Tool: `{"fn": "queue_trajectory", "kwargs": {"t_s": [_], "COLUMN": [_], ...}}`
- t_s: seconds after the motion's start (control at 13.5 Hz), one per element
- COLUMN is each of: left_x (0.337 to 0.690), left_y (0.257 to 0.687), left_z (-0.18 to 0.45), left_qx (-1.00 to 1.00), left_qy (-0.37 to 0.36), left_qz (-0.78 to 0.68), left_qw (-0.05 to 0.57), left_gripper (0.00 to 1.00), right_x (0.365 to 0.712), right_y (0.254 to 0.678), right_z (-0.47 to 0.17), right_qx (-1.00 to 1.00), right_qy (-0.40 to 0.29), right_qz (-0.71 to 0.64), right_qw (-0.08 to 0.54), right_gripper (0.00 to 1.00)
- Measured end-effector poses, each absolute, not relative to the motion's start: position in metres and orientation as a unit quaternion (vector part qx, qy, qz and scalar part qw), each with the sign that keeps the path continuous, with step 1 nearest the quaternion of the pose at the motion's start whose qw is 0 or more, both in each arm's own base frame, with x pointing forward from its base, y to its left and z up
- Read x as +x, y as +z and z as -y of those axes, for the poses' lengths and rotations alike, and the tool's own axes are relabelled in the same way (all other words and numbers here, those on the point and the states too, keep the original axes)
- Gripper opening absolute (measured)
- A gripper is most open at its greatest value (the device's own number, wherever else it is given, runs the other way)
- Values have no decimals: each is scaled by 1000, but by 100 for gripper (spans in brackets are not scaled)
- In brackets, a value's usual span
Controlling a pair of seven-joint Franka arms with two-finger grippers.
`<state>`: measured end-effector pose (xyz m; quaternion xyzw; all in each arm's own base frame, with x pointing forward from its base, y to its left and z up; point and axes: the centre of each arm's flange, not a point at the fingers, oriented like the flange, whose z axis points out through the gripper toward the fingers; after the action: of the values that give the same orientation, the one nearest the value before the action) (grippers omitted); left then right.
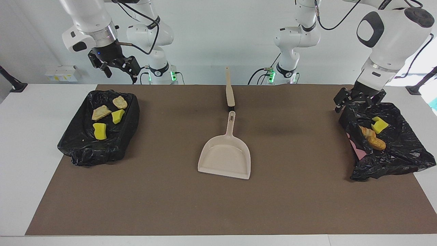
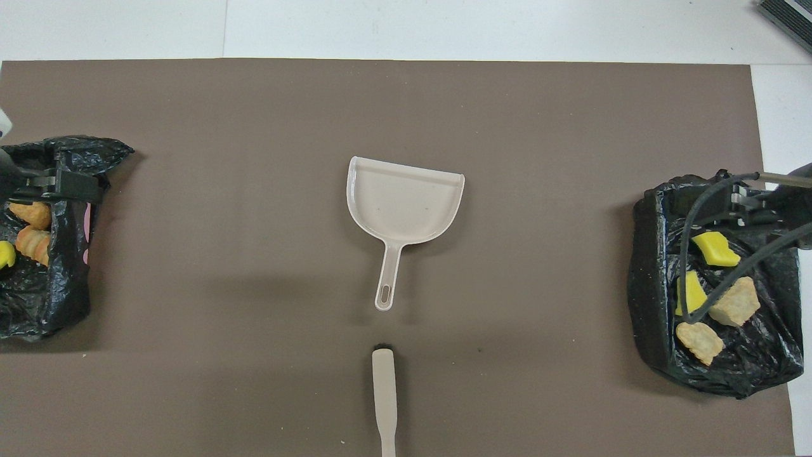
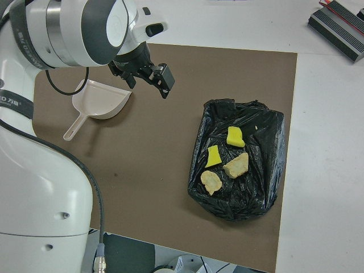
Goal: Sweep and dump trash in bin
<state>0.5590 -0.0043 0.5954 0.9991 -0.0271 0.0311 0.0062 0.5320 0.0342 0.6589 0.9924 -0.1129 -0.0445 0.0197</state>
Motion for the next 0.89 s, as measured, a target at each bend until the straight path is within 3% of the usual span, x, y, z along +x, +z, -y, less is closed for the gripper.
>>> {"fn": "queue_trajectory", "kwargs": {"t_s": [0.3, 0.89], "left_x": [538, 533], "left_y": [631, 627], "left_z": [5, 6], "left_qx": [1000, 999], "left_qy": [2, -25], "left_qz": [29, 30], "left_qw": [6, 6], "left_gripper": [100, 100], "right_x": [532, 532], "right_y": [659, 659], "right_z": [-34, -34], "right_qx": [992, 992], "right_qy": [-45, -44], "right_qz": [113, 113], "right_qw": [20, 20], "right_gripper": [100, 100]}}
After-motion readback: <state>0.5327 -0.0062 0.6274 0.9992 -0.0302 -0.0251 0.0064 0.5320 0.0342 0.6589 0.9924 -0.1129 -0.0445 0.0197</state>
